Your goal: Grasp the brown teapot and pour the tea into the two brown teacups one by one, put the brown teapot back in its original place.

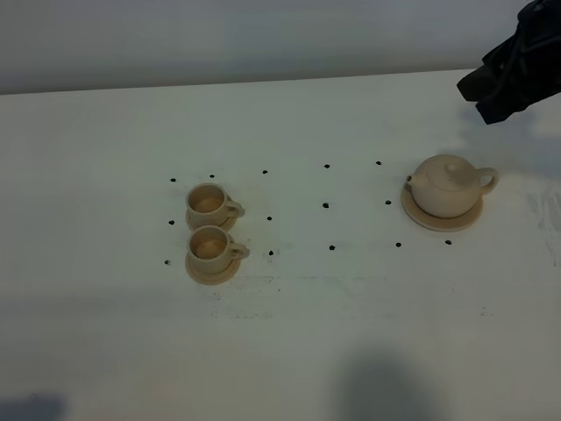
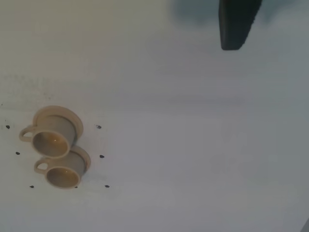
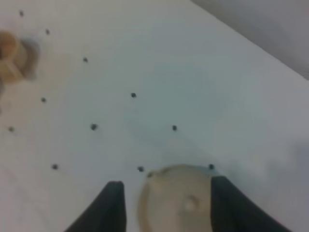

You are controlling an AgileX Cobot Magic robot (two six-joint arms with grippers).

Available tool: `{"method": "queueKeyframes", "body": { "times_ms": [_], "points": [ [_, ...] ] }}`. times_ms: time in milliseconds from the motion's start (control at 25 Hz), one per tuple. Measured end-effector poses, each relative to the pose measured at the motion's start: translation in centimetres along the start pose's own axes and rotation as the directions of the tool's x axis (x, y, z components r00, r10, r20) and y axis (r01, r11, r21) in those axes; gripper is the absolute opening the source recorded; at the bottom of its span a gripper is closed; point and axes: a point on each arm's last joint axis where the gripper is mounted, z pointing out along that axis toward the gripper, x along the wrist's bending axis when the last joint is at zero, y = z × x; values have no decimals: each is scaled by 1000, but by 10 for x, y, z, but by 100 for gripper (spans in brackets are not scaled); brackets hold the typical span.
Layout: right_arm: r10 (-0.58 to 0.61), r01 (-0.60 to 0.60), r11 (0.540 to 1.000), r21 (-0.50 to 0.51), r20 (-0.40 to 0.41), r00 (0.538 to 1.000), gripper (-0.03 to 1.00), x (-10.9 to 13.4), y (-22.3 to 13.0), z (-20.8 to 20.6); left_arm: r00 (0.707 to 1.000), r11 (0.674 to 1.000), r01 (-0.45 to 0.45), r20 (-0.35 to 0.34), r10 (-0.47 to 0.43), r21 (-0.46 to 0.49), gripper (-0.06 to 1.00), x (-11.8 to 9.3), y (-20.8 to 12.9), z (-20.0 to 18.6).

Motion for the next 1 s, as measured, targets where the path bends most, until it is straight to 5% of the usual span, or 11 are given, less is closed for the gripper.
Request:
{"method": "queueKeyframes", "body": {
  "times_ms": [400,640,1000],
  "points": [
    [-239,235,971,51,76,968,43,-17,-6,25,1000,1000,0,0,0,0,61,0,0,0],
    [-345,339,935,106,50,937,43,-26,-18,53,1000,1000,0,0,0,0,61,0,0,0],
    [-519,506,814,285,-33,854,43,-46,-51,86,1000,1000,0,0,0,0,61,0,0,0]
  ]
}}
